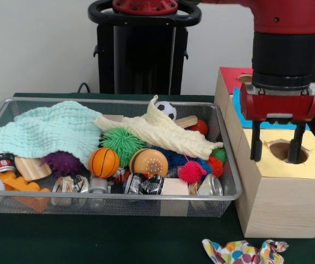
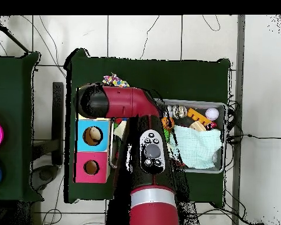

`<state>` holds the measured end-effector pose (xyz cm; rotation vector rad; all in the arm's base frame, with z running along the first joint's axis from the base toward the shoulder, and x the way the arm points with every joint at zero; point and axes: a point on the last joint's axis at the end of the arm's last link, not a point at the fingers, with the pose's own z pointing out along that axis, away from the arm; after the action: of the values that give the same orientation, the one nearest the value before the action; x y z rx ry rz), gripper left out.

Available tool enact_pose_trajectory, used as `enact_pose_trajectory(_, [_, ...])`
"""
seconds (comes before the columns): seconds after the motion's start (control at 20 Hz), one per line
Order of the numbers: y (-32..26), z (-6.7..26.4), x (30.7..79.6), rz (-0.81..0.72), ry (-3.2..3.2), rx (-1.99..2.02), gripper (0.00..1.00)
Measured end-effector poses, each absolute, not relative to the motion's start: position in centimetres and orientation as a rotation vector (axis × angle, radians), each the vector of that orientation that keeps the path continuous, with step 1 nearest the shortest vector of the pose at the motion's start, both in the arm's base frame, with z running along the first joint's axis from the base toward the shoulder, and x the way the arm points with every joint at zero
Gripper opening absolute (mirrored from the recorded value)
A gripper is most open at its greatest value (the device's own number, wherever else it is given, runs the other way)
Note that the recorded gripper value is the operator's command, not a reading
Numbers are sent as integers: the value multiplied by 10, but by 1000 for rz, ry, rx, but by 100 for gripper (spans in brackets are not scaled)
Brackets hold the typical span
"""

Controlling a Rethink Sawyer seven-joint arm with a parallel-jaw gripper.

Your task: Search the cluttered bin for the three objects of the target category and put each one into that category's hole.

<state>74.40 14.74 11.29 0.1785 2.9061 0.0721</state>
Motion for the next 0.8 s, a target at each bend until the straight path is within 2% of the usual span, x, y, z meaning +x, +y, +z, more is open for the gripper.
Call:
enact_pose_trajectory(0.45, [132,166,753,67,2887,200,100])
enact_pose_trajectory(0.8, [109,181,765,55,2819,229,100])
